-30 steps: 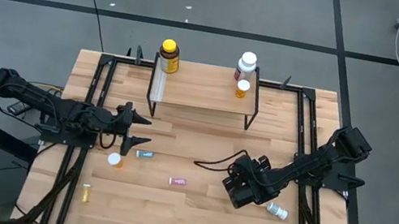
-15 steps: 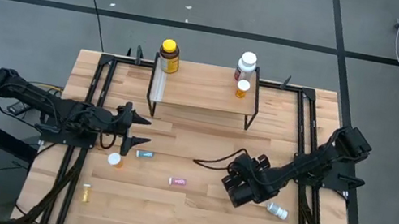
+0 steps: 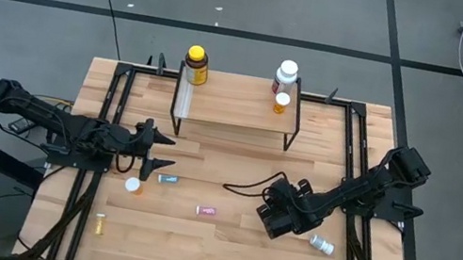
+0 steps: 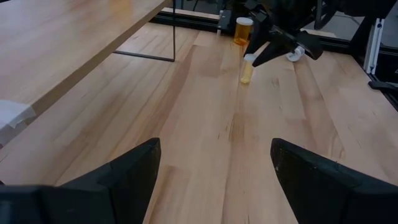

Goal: Pick and place medicine bottles onto shelf by color
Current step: Put the right small yellow pill bottle on the shelf

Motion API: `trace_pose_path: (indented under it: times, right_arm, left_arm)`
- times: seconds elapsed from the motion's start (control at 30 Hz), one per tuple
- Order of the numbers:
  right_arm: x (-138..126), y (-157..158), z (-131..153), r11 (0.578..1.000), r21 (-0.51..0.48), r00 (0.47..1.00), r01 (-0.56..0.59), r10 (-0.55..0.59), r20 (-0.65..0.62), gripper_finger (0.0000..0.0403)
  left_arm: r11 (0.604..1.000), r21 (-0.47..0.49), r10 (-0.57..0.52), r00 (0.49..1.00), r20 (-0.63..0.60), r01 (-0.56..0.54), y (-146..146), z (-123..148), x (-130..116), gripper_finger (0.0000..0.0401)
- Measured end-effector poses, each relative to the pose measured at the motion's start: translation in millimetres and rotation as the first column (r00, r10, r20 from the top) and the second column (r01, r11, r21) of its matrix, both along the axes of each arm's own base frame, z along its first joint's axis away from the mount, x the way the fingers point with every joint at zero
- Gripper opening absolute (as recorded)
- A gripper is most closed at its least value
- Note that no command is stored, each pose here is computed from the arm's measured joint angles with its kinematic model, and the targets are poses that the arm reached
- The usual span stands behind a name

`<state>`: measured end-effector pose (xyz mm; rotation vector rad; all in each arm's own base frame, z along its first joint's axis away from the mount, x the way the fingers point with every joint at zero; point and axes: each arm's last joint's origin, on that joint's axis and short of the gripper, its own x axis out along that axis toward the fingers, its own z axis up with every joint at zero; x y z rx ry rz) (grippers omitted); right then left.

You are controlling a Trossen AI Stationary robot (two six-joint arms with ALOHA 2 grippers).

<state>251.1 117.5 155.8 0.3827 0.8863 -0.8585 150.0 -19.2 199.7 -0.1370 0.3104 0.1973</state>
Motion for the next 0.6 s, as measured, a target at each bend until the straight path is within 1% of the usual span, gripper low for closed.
trace_pose_path:
  times: [0.13, 0.33, 0.6]
  right_arm:
    - [0.0, 0.0, 0.0, 1.000, -0.002, 1.000, -0.006, 0.006, -0.004, 0.0128]
    - [0.2, -1.4, 1.9, 1.000, 0.005, 1.000, -0.016, 0.017, -0.011, 0.0135]
    - [2.1, -15.6, 26.4, 0.998, 0.012, 0.997, -0.054, 0.054, 0.049, 0.0135]
  left_arm:
    - [1.000, 0.000, 0.000, 1.000, 0.000, 0.000, 0.0, 0.0, 0.0, 0.0314]
    - [1.000, 0.000, 0.000, 1.000, 0.000, 0.000, 0.0, 0.0, 0.0, 0.0314]
    - [1.000, 0.000, 0.000, 1.000, 0.000, 0.000, 0.0, 0.0, 0.0, 0.0314]
